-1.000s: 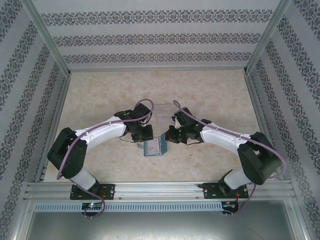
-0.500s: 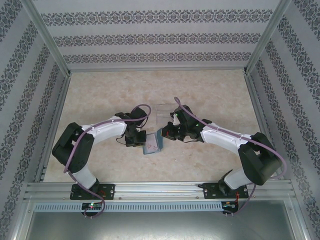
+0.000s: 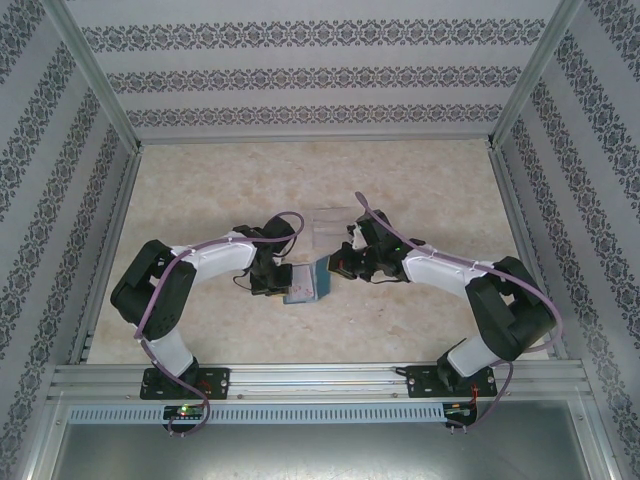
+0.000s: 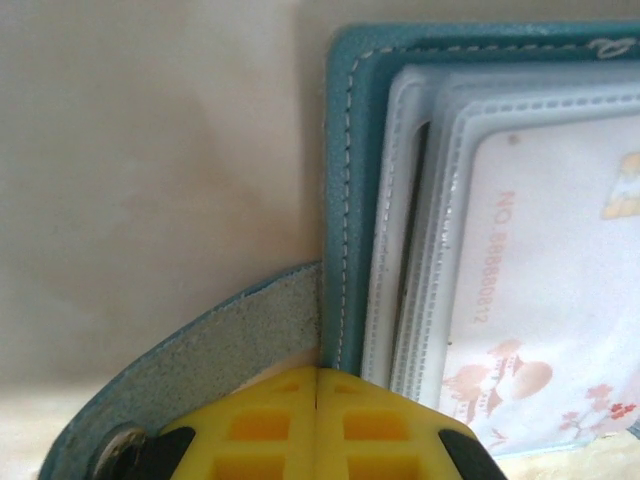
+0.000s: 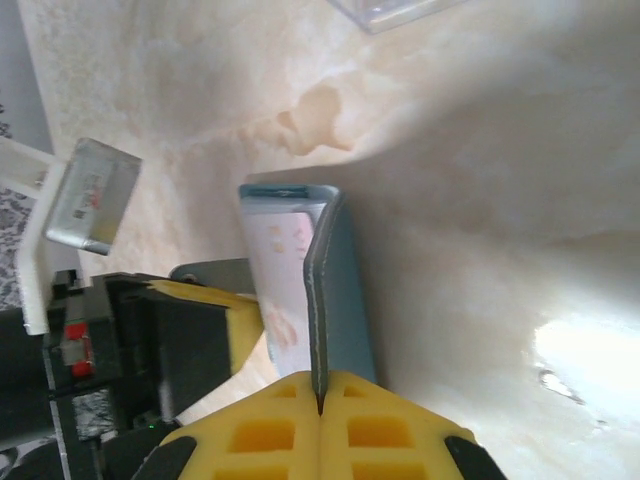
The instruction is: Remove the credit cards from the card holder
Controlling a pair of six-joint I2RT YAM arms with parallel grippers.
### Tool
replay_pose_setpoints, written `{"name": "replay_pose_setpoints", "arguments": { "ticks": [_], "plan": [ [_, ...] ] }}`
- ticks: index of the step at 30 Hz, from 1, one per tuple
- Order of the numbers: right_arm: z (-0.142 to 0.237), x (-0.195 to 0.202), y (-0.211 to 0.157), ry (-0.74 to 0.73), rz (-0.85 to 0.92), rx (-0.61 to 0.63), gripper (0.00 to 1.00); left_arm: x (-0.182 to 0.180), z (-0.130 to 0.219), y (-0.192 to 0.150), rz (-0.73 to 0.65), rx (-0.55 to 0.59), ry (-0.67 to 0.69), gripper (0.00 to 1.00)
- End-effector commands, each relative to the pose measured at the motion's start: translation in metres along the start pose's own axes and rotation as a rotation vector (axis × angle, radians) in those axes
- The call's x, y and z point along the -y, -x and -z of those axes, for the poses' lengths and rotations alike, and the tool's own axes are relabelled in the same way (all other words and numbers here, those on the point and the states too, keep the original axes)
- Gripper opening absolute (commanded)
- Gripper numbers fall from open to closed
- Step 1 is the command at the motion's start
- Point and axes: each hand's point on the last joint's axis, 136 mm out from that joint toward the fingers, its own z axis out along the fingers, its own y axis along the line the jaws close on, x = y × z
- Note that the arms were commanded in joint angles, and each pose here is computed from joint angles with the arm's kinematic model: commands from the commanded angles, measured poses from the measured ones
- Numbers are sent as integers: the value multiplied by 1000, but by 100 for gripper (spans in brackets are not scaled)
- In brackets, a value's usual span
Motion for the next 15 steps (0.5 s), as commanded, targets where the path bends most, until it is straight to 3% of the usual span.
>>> {"name": "replay_pose_setpoints", "arguments": {
  "ticks": [1, 5, 11, 15],
  "plan": [
    [-1, 28, -4, -106, 27, -17, 4, -25, -9, -6, 18, -40, 80, 3],
    [2, 52, -4, -256, 73, -23, 12, -20, -5, -3, 15, -36, 59, 3],
    [6, 66, -2, -405, 152, -15, 44, -11, 0, -1, 15, -31, 26, 3],
    [9, 74, -2, -546, 233, -15, 58, -12, -1, -3, 20, -35, 27, 3]
  ]
}}
